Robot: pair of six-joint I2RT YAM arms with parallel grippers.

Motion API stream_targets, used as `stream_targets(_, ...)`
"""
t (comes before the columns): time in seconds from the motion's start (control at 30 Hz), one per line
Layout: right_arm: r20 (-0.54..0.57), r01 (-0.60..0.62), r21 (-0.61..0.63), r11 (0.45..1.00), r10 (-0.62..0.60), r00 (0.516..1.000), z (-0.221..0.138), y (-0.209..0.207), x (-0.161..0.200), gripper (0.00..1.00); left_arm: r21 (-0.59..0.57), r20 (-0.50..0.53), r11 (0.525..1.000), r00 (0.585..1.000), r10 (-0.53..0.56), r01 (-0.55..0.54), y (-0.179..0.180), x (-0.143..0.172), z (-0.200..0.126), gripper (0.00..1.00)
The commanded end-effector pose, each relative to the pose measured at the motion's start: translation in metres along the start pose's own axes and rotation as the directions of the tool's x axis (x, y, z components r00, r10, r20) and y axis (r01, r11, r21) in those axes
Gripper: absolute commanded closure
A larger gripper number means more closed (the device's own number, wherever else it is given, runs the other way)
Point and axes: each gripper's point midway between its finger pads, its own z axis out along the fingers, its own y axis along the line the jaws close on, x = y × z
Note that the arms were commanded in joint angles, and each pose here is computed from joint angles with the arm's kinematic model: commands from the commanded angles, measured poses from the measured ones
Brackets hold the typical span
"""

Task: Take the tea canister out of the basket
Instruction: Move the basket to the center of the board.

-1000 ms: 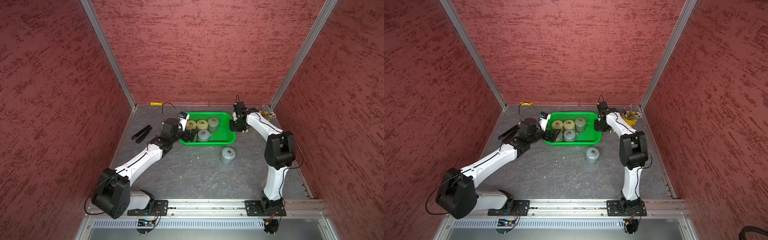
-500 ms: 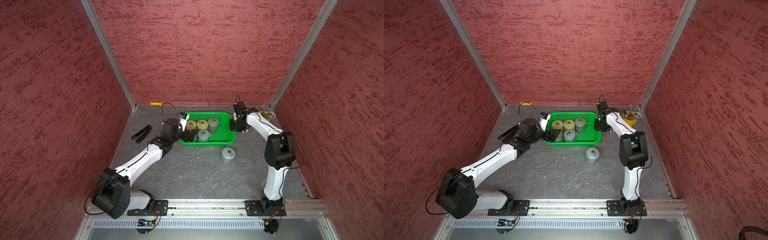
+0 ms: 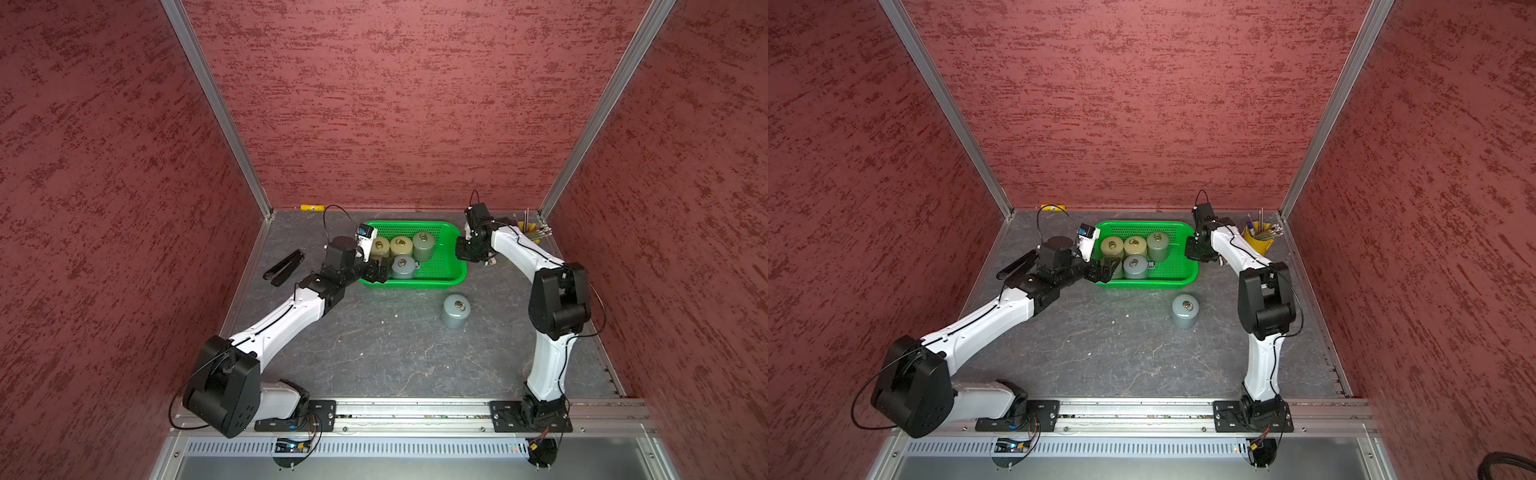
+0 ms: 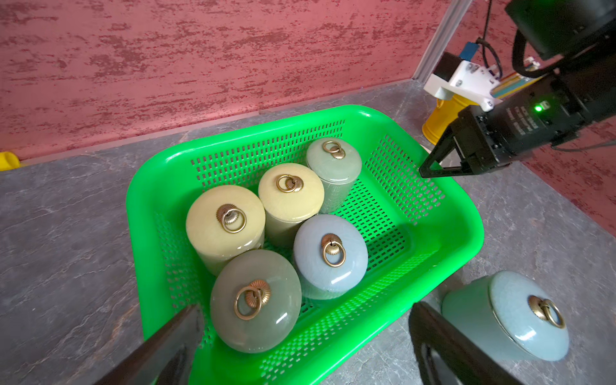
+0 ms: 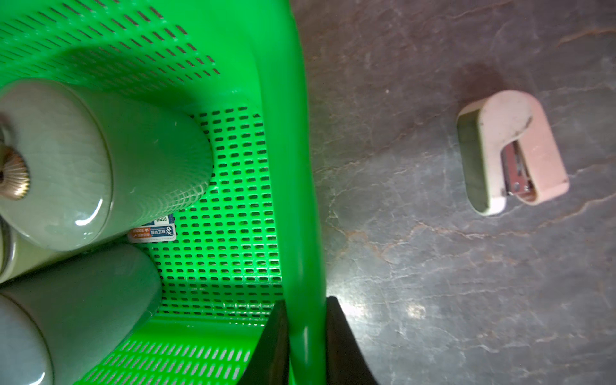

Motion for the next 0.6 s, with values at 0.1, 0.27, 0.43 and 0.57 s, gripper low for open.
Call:
stream_targets(0.1,0.115,-0.039,-0.033,0.999,0.042,0.992,-0.009,0.007,-0.022,0.37,-0.099,0.027,0.954,0.959,-0.281,0.282,0.063,-0.003,-0.015,0.00)
stream_targets(0.27,0.116,0.010,-0.015,1.000,-0.009,0.993,-0.016,0.006,-0.023,0.17,-0.064,0.031,0.955,0.957,-0.290,0.291,0.063,-0.004,-0.022,0.00)
stream_targets(0.43,0.136,0.074,0.024,0.997,-0.077,0.988,-0.038,0.004,-0.030,0.09,-0.027,0.037,0.977,0.977,-0.210,0.211,0.049,-0.010,-0.028,0.00)
stream_targets(0.57,0.182,0.141,0.030,0.990,-0.144,0.973,-0.068,0.015,-0.038,0.07,0.024,0.053,0.989,0.988,-0.146,0.145,0.033,-0.013,-0.032,0.00)
